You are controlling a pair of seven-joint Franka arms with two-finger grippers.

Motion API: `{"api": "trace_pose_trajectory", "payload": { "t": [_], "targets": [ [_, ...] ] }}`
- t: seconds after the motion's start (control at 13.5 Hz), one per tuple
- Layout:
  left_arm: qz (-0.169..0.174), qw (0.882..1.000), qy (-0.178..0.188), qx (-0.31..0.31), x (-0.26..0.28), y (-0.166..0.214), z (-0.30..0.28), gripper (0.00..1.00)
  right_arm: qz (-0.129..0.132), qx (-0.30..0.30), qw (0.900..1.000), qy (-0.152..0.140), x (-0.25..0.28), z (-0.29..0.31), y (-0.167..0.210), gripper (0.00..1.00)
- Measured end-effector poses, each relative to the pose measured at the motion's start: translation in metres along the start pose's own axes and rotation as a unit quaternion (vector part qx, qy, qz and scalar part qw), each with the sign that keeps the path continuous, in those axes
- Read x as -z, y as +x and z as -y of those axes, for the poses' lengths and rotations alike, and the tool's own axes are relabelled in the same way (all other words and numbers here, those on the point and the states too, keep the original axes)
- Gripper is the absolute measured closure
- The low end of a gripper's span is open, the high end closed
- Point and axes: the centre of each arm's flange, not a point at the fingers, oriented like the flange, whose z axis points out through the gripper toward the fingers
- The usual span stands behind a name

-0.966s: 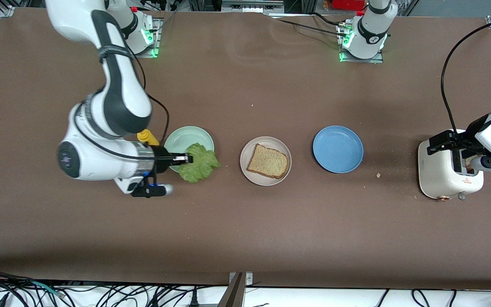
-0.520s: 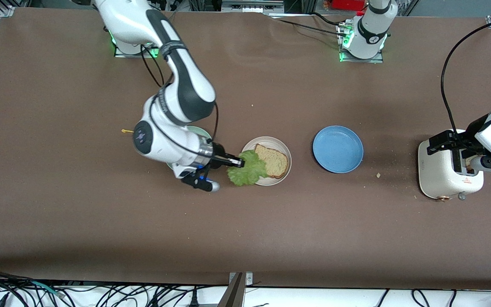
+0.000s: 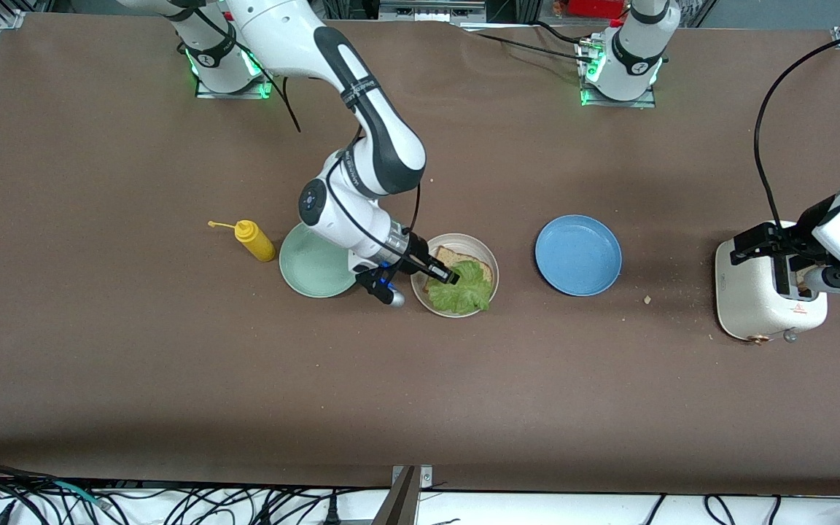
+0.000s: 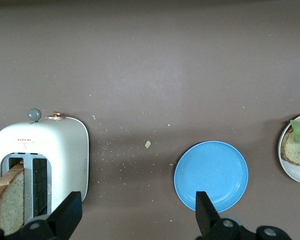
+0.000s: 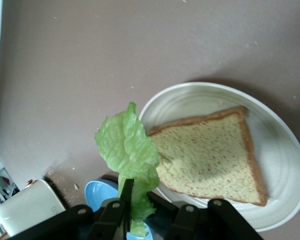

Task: Make sandwich in beige plate with both arms
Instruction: 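Carry the lettuce with the right gripper onto the bread, then release the lettuce and withdraw the right gripper to its rest spot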

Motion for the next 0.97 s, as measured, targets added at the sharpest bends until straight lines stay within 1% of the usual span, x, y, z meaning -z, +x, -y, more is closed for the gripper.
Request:
{"api": "trace_pose_trajectory", "payload": {
  "t": [0.3,0.52,0.59,0.67,0.82,0.97],
  "targets": [
    [0.001,1.0,0.0,0.0,-0.001,0.0,0.0,0.0,-0.002,-0.014,1.0,-0.023,-0.012,-0.027,0.004,0.93],
    [0.001,1.0,0.0,0.0,-0.001,0.0,0.0,0.0,0.001,-0.015,0.999,-0.035,-0.021,-0.038,-0.002,0.93],
    [0.001,1.0,0.0,0.0,-0.001,0.0,0.0,0.0,0.003,-0.013,0.999,-0.037,-0.023,-0.038,-0.006,0.86],
    [0.002,1.0,0.0,0.0,-0.002,0.0,0.0,0.0,0.005,-0.01,0.999,-0.038,-0.025,-0.037,-0.012,0.78],
    [0.002,1.0,0.0,0.001,-0.002,0.0,0.001,0.0,0.009,-0.003,0.999,-0.038,-0.027,-0.035,-0.023,0.57],
    [0.003,1.0,0.0,0.004,-0.003,-0.001,0.005,0.0,0.007,0.0,0.999,-0.035,-0.023,-0.031,-0.024,0.34]
  ]
}}
